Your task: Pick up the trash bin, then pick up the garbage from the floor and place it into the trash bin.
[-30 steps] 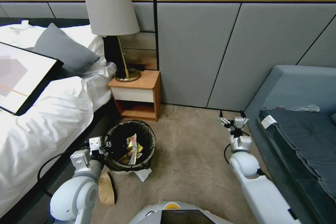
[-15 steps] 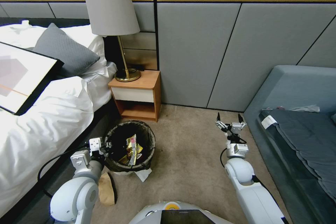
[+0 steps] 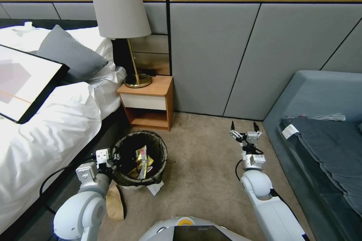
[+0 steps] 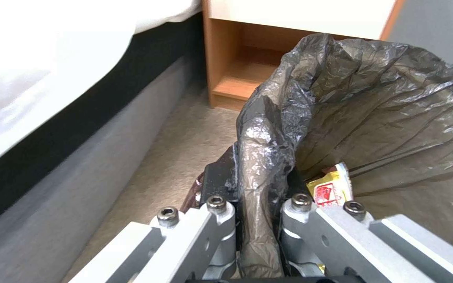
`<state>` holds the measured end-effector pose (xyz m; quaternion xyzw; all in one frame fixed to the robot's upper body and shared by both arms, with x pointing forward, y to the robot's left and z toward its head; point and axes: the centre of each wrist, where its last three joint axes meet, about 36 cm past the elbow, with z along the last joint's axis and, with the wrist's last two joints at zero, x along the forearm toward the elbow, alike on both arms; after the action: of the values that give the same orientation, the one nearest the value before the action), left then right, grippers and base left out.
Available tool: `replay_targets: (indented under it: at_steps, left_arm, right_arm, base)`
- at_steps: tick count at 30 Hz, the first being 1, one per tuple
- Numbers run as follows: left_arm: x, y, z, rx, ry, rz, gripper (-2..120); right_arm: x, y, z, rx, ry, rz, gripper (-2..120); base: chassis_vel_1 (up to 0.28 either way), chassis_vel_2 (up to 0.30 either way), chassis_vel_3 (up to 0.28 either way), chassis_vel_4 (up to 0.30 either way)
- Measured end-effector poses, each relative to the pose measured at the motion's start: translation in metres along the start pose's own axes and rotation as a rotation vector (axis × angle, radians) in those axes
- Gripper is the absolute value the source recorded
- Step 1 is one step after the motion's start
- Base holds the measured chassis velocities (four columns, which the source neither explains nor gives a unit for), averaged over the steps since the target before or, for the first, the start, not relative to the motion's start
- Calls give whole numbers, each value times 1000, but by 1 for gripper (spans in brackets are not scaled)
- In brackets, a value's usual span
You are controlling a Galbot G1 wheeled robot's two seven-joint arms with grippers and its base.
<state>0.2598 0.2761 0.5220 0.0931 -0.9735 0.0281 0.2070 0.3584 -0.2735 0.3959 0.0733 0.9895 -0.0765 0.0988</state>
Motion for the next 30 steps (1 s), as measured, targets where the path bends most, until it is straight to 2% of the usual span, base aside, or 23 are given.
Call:
replay_targets:
  at_steps: [30]
  left_arm:
    - [-2, 2, -2, -5, -14, 10, 4]
  right_arm:
    - [-5, -2, 6, 14, 9, -5, 100]
  base:
    - [66, 66, 67, 65]
